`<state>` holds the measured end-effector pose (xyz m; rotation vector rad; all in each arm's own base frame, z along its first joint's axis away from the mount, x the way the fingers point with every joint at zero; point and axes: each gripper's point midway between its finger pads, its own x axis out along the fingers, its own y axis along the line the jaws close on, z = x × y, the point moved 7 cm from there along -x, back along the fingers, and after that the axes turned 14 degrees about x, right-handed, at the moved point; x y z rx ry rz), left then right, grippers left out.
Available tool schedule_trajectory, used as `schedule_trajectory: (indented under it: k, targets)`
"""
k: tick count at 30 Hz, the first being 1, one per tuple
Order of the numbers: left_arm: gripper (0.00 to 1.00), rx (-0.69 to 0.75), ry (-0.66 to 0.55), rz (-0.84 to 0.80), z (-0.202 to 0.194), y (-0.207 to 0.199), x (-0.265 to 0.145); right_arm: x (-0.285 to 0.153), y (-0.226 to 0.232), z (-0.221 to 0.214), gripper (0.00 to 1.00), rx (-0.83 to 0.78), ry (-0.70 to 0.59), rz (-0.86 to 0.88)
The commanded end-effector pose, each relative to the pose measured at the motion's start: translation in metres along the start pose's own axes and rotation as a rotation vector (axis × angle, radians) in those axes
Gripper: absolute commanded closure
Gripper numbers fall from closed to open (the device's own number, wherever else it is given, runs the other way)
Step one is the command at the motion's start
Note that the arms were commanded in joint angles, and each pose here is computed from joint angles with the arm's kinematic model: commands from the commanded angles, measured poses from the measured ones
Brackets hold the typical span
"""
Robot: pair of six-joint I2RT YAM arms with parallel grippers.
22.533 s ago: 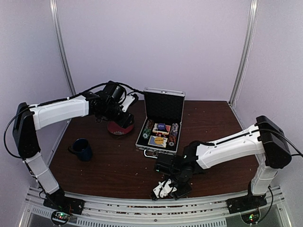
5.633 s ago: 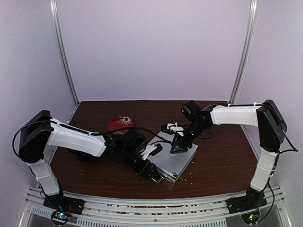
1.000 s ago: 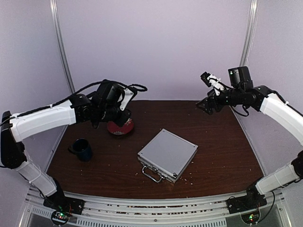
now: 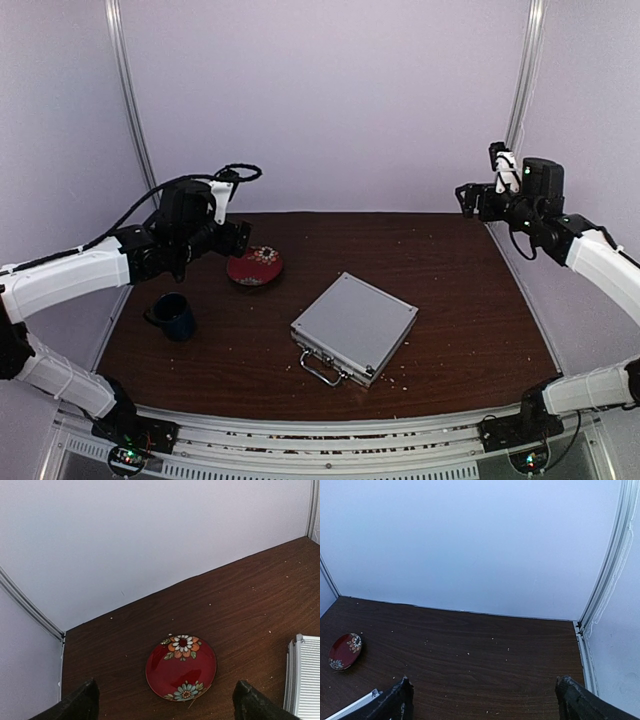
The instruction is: Pack up texas hold em set
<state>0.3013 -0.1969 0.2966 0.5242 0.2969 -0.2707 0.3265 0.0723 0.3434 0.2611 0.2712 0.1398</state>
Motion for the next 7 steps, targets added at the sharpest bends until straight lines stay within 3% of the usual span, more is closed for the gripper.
schedule_trajectory:
  k: [1,7]
  targets:
    - [0.06,-0.042,-0.049,-0.005,0.0093,0.0024,0.0018,-0.0026,0.0008,0.0037,0.0,0.013,-0.018,0.03]
    - [0.06,-0.039,-0.05,-0.011,0.0093,0.0016,0.0021,-0.003,0.0042,0.0014,0.0,-0.006,0.001,0.074]
